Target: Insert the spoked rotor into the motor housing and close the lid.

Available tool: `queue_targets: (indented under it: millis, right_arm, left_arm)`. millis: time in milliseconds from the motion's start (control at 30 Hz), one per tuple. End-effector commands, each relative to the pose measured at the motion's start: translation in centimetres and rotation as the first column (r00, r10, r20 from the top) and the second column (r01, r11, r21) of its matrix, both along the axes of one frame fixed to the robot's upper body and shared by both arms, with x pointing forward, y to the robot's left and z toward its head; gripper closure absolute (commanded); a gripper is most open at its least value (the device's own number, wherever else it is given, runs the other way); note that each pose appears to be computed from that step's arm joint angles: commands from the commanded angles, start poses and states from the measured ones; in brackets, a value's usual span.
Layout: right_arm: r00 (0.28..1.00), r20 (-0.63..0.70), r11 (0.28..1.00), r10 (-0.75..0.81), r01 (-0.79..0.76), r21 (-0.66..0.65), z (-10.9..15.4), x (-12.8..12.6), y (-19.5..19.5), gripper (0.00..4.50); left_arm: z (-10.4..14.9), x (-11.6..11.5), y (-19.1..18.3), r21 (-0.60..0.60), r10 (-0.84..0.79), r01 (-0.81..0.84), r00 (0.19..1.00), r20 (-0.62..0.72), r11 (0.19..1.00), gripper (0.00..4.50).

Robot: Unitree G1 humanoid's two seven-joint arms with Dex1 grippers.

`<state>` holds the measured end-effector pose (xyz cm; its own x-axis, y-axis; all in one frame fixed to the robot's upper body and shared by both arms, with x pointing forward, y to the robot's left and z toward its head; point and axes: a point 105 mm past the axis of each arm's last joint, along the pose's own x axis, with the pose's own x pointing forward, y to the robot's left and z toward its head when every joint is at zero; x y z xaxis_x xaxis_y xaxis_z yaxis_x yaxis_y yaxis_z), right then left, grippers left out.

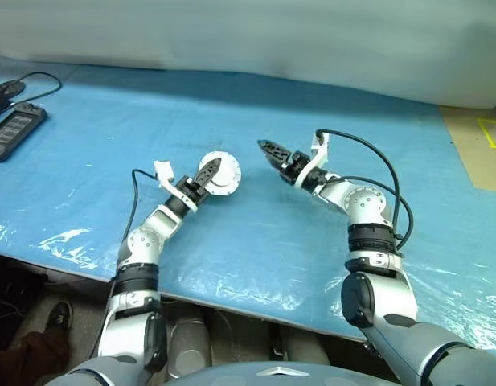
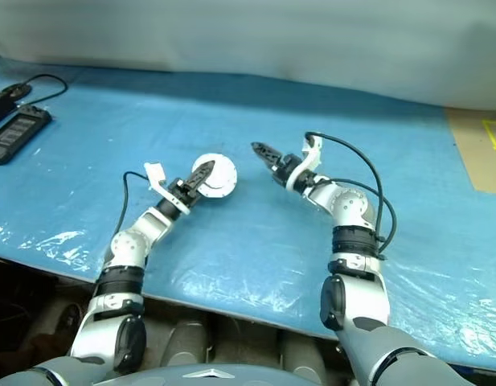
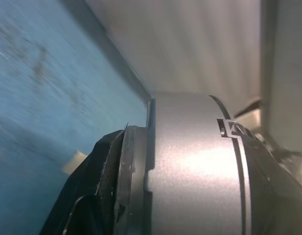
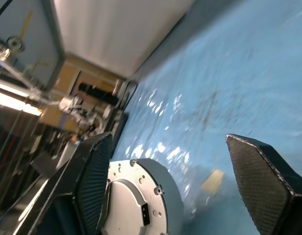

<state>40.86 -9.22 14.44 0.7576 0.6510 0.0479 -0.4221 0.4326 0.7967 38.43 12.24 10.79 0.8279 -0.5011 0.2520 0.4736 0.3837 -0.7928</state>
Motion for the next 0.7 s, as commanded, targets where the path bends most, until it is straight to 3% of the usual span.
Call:
queue_targets:
  millis: [33,100,267,567,700]
  right_arm:
    - [0.994,0.09,0.998,-0.062,0.063,-0.008,1.8,0.9,-1.4,0.75]
    - [0.991,0.13,0.999,-0.039,0.043,-0.028,1.9,0.6,-1.6,0.75]
    - [0.989,0.148,0.998,-0.022,0.03,-0.05,1.3,-0.2,-1.8,0.75]
    - [0.989,0.146,0.996,-0.025,0.037,-0.077,0.7,-0.7,-1.5,0.75]
    - [0.994,0.105,0.996,-0.03,0.039,-0.085,0.1,-0.5,-1.7,0.69]
  left_arm:
    - [2.9,1.9,2.8,-0.043,0.169,-0.166,0.983,0.078,0.985,1.46]
    - [3.4,3.4,5.6,-0.063,0.33,-0.327,0.943,0.044,0.943,1.46]
    - [3.7,6.0,10.9,-0.137,0.545,-0.556,0.831,-0.113,0.82,1.46]
    - [1.2,6.5,13.2,0.01,0.646,-0.662,0.727,-0.234,0.749,1.46]
    - [1.5,6.3,13.8,0.043,0.657,-0.661,0.733,-0.179,0.749,0.51]
